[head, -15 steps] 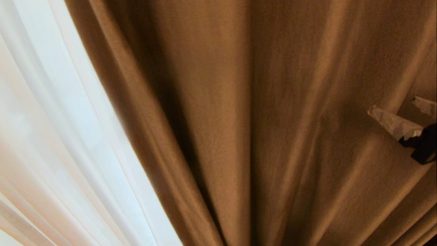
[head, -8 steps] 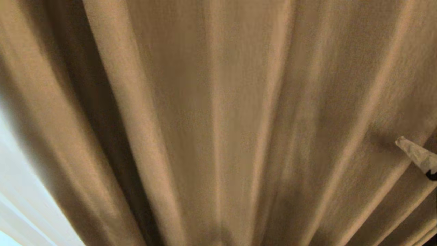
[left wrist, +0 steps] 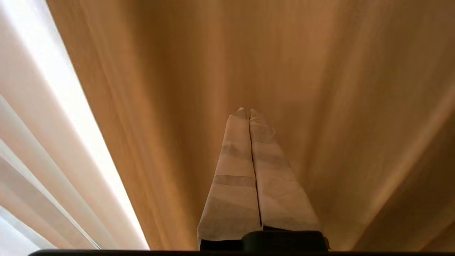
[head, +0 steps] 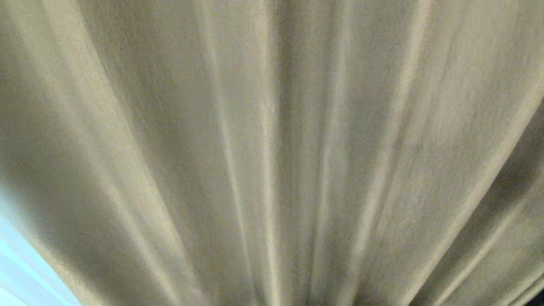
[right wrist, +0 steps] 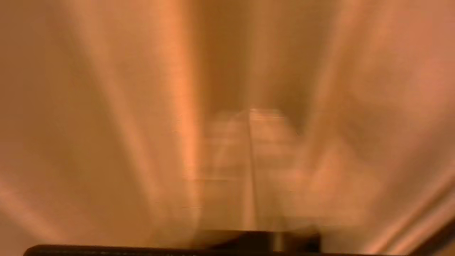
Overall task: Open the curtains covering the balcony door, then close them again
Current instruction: Close the outer curtains on both sides
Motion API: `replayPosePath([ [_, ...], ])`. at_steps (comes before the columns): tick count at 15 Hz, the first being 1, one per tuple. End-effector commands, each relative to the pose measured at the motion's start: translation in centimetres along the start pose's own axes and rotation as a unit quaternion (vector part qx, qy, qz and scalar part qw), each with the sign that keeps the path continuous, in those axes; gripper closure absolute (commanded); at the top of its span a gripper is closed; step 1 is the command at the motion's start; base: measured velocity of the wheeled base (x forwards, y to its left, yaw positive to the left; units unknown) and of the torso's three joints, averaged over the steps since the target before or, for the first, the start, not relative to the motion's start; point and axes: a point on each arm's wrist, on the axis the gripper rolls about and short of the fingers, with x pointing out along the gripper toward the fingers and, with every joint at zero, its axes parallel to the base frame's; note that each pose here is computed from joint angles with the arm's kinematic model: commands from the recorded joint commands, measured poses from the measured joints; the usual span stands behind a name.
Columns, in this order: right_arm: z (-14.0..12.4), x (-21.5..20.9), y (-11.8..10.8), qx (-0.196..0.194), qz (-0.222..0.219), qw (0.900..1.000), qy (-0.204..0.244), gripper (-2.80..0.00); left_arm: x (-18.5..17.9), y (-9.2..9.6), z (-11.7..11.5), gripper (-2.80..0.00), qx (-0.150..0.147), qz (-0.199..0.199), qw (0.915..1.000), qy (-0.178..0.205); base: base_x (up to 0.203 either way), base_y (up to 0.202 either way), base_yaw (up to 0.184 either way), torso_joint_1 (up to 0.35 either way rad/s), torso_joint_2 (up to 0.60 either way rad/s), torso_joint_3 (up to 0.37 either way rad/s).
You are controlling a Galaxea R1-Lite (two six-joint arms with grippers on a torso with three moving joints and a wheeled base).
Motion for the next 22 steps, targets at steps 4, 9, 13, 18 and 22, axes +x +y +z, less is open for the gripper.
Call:
replayPosePath([
  [4,-0.8,-0.7,-0.4,0.001,-0.015,1.0,-0.005,0.0,0.0,0.0,0.0,0.0,0.0,0.0,1.0,0.0,0.0,0.0,0.0,0.0,0.0,0.0],
  [9,-3.4,-2.3,-1.0,0.002,-0.041,0.999,0.009,0.0,0.0,0.0,0.0,0.0,0.0,0.0,1.0,0.0,0.0,0.0,0.0,0.0,0.0,0.0],
  [13,-5.7,-4.3,-1.4,0.019,-0.042,0.999,0.007,0.0,0.0,0.0,0.0,0.0,0.0,0.0,1.0,0.0,0.0,0.0,0.0,0.0,0.0,0.0],
  [18,-9.7,-7.7,-1.8,0.018,-0.026,0.999,0.015,0.0,0.0,0.0,0.0,0.0,0.0,0.0,1.0,0.0,0.0,0.0,0.0,0.0,0.0,0.0],
  [22,-11.7,-9.2,-1.7,0.008,0.012,0.999,0.042,0.0,0.0,0.0,0.0,0.0,0.0,0.0,1.0,-0.001,0.0,0.0,0.0,0.0,0.0,0.0],
])
